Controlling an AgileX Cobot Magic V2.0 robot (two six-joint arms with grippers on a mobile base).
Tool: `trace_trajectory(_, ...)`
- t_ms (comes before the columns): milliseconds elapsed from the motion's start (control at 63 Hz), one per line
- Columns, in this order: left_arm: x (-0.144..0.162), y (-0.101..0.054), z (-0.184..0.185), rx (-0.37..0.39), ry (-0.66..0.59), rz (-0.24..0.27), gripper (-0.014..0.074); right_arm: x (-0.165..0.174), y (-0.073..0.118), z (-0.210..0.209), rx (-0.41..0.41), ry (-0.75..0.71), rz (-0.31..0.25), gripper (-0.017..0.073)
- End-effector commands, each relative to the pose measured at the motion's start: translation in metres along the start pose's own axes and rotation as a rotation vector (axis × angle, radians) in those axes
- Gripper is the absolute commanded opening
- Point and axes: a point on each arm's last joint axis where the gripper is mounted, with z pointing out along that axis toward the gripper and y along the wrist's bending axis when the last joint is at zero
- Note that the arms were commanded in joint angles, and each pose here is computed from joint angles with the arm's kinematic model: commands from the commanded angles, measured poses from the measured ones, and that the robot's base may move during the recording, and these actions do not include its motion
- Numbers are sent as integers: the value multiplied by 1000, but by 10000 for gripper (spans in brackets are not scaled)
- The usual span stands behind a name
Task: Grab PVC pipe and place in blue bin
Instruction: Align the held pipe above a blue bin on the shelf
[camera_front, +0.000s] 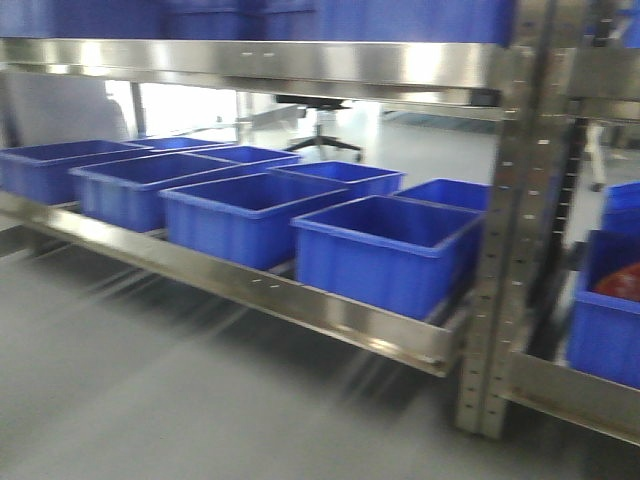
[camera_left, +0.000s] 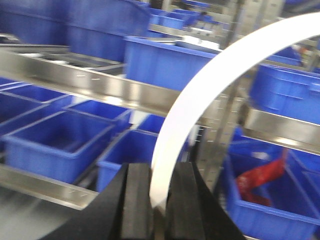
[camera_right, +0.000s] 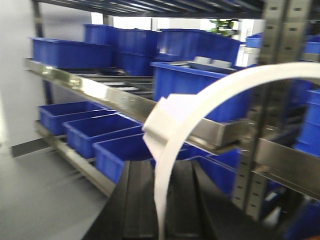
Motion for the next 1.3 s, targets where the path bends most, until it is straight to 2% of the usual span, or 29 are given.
trace_trajectory(0, -4, -1, -2, 8, -29, -1, -111, -2, 0, -2, -4, -28, -13, -168)
trace_trajectory(1285, -4, -1, -2, 8, -29, -1, -111, -2, 0, -2, -4, -28, -13, -168)
